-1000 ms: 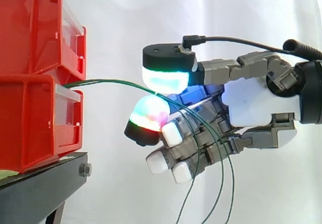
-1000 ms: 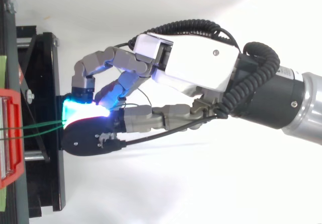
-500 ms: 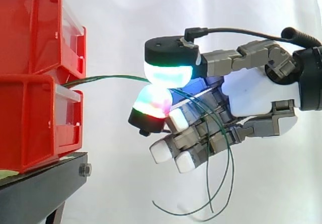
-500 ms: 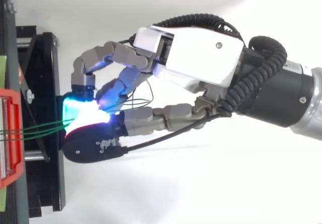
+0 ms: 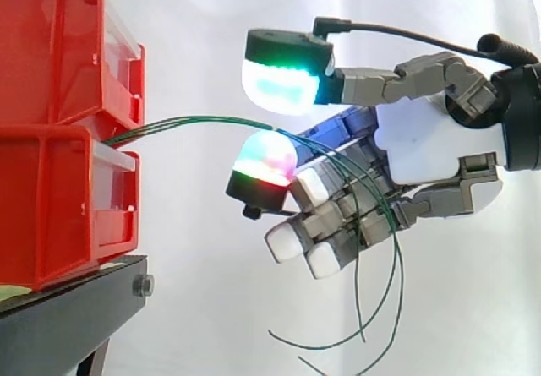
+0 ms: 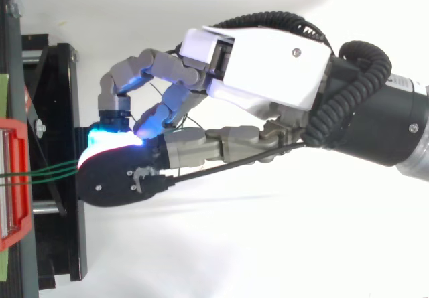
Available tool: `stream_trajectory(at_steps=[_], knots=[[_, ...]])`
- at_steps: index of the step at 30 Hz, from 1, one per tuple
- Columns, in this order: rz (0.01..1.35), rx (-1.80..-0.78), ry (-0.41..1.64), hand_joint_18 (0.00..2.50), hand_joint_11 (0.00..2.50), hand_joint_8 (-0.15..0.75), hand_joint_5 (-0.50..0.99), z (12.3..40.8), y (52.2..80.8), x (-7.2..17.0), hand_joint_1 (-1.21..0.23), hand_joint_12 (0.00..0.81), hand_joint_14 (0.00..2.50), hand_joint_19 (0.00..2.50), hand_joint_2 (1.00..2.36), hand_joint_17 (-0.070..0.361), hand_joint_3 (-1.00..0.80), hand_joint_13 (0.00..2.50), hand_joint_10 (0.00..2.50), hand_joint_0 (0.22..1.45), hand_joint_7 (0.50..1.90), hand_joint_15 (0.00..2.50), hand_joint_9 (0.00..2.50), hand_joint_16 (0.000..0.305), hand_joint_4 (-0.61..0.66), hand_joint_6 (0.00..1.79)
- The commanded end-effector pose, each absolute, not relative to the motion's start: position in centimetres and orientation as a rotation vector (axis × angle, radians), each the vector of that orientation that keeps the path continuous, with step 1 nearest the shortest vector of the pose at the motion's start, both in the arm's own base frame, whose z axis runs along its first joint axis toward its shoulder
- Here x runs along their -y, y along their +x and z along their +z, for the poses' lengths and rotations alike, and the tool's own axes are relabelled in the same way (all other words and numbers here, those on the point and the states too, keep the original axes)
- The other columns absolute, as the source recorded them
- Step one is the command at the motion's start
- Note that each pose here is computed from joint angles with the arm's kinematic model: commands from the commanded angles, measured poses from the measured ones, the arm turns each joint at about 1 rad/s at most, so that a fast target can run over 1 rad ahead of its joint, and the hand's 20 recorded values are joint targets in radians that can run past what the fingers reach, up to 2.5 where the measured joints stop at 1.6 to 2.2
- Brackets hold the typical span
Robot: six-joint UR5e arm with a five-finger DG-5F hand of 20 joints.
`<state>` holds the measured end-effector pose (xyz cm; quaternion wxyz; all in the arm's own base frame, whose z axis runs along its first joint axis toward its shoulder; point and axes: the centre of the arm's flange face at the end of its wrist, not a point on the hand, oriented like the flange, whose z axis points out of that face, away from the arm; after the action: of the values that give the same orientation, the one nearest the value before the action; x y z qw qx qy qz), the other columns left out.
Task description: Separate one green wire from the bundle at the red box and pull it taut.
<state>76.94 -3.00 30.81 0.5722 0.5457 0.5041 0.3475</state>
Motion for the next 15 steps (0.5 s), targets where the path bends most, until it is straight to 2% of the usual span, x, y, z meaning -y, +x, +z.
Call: stream_trajectory(at_steps=[1,3,6,11,15], knots=[[0.797,-1.204,1.297,0.80,0.72,0.368,-0.16,30.91,76.64,3.19,-0.50,0.434,0.02,0.61,1.02,0.138,-0.30,0.95,0.02,0.59,1.19,0.49,1.15,0.061,0.24,0.90],[0.801,-1.204,1.302,0.81,0.72,0.372,-0.16,30.89,76.61,3.08,-0.57,0.437,0.02,0.61,1.02,0.139,-0.20,0.95,0.02,0.58,1.20,0.50,1.14,0.062,0.24,0.90],[0.804,-1.198,1.310,0.84,0.72,0.383,-0.16,30.88,76.58,3.21,-0.62,0.452,0.02,0.60,1.02,0.147,-0.15,0.96,0.02,0.58,1.19,0.49,1.16,0.065,0.26,0.91],[0.799,-1.207,1.313,0.81,0.73,0.372,-0.16,30.92,76.45,3.23,-0.67,0.433,0.02,0.61,1.02,0.139,-0.16,0.95,0.02,0.59,1.19,0.50,1.14,0.062,0.25,0.91],[0.798,-1.208,1.314,0.80,0.76,0.369,-0.17,30.91,76.43,3.23,-0.70,0.424,0.02,0.61,1.02,0.137,-0.24,0.94,0.02,0.61,1.16,0.50,1.13,0.061,0.24,0.91]])
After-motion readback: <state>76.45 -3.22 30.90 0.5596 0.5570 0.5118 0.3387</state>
